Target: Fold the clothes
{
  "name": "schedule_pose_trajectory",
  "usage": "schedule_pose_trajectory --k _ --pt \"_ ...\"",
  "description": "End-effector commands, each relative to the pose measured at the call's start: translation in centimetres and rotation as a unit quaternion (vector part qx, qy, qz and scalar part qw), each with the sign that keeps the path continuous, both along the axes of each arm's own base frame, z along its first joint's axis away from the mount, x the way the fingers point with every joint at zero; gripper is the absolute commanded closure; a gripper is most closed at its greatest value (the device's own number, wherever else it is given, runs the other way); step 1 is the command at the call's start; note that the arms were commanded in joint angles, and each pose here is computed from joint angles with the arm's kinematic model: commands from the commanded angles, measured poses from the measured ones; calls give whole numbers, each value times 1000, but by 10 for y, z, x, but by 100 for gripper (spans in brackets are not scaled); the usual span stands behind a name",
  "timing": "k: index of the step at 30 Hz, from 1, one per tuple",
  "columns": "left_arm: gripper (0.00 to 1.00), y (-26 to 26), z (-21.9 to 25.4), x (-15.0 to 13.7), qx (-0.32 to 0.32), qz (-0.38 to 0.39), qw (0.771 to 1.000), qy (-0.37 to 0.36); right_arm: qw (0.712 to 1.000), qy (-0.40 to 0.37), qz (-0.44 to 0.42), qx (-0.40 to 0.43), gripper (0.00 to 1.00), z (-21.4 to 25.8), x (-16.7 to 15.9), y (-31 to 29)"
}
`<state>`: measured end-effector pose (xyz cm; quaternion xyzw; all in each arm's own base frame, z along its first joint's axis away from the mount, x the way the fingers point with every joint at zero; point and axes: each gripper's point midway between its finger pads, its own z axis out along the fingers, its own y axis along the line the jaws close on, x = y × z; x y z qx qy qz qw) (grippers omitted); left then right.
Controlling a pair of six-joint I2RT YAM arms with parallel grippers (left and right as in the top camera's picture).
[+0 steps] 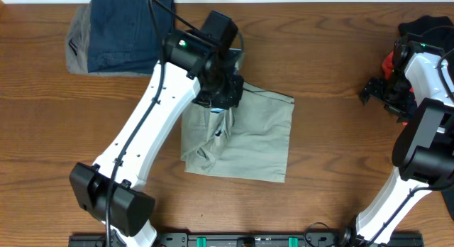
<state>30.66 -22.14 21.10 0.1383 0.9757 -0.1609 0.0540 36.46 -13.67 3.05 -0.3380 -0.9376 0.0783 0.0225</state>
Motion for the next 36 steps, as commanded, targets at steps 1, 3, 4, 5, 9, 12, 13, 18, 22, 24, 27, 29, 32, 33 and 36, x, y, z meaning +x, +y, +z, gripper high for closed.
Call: schedule_pose_trajectory --k 1,3,4,5,9,12,13,18,22,24,27,29,32,33,36 --pt "94 -12 -3 -4 -10 0 1000 10 1000 -6 -1 -7 1 4 4 -4" --pt "94 -17 -8 -6 -9 0 1000 15 1000 -6 -1 -7 1 4 4 -4" --pt "94 -19 -12 -7 -8 0 1000 18 1000 -6 -1 -7 1 4 4 -4" --pt "94 -22 -15 -8 -7 1 1000 21 1000 -6 -1 -7 1 4 4 -4" --pt "94 -32 -33 -12 -4 7 999 34 1000 -6 -1 -7 1 4 4 -4" --pt "94 -43 -44 -15 -17 0 999 38 1000 -6 -1 -7 1 4 4 -4" --pt "94 -47 -47 -15 -25 -3 999 38 1000 -6 -1 -7 1 4 4 -4" --pt "94 -66 -47 -19 -60 -21 997 39 1000 -6 -1 -7 1 4 4 -4" --pt "94 -77 -46 -23 -66 -37 997 31 1000 -6 -1 -7 1 4 4 -4" --pt "94 -83 -47 -28 -67 -46 996 30 1000 -6 -1 -7 1 4 4 -4" --pt "94 -90 -52 -33 -69 -56 996 27 1000 -6 -1 -7 1 4 4 -4" --pt "94 -93 -60 -35 -69 -54 996 31 1000 -6 -1 -7 1 4 4 -4" --pt "94 -94 -72 -37 -69 -37 996 40 1000 -6 -1 -7 1 4 4 -4" --pt "94 -94 -77 -37 -70 -34 996 41 1000 -6 -1 -7 1 4 4 -4" --pt "94 -98 -90 -38 -81 -33 995 45 1000 -6 -1 -7 1 4 4 -4"
